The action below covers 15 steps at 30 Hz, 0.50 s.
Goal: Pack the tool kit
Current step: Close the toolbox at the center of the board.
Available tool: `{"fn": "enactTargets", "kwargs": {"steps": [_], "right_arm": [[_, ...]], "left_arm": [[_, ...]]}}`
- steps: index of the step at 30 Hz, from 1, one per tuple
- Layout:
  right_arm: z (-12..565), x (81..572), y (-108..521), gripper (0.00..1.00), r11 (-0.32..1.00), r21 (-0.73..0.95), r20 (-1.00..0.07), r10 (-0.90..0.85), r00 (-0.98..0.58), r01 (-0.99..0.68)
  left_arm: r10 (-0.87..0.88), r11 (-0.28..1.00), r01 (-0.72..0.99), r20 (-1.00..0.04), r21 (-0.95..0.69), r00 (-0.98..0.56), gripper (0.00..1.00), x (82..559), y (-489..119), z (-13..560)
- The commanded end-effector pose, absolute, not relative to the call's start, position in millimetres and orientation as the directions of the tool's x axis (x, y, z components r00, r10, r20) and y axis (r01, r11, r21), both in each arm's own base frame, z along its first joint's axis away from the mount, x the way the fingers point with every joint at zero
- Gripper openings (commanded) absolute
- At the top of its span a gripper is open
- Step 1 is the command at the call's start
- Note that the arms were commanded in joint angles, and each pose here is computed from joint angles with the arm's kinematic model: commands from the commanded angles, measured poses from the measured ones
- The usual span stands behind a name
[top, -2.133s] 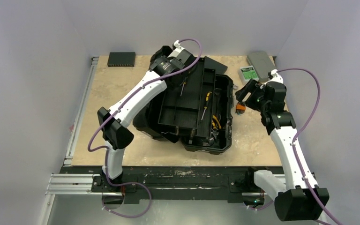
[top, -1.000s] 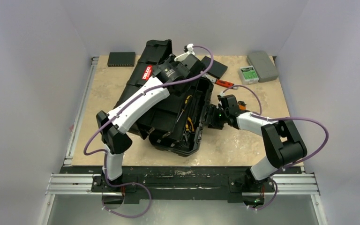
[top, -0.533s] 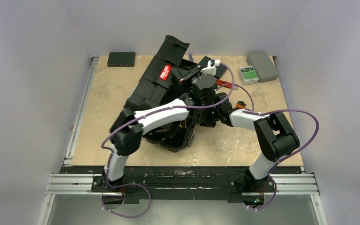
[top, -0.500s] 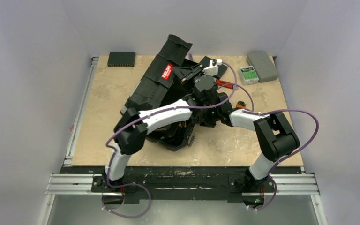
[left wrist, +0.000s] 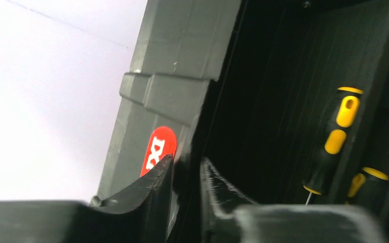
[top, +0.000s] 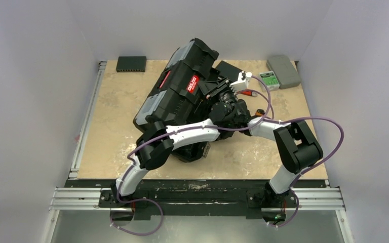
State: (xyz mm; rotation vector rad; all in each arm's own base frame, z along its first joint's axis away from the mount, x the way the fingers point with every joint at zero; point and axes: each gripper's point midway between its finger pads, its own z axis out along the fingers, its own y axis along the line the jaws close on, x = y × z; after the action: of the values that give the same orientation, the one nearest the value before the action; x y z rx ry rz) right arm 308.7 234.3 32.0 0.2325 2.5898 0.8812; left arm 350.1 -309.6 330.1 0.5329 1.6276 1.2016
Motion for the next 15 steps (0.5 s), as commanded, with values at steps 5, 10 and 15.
{"fn": "enactTargets", "kwargs": {"steps": [5, 10, 15], "right_arm": [[67.1, 339.0, 265.1, 0.51, 0.737, 0.664, -0.428, 0.238, -0.872, -0.125], [67.7, 340.0, 264.4, 0.51, 0.744, 0.656, -0.432, 0.236, -0.871, -0.123], [65.8, 340.3, 262.0, 0.51, 0.753, 0.647, -0.434, 0.235, -0.870, -0.119]], "left_arm": [[0.495, 0.803, -0.239, -0.835, 0.545, -0.240, 0.92, 276.4, -301.5, 380.6], [0.481, 0.812, -0.245, -0.844, 0.530, -0.236, 0.95, 275.6, -298.2, 379.3], [0.429, 0.845, -0.247, -0.878, 0.473, -0.214, 0.95, 267.6, -288.7, 388.8]]}}
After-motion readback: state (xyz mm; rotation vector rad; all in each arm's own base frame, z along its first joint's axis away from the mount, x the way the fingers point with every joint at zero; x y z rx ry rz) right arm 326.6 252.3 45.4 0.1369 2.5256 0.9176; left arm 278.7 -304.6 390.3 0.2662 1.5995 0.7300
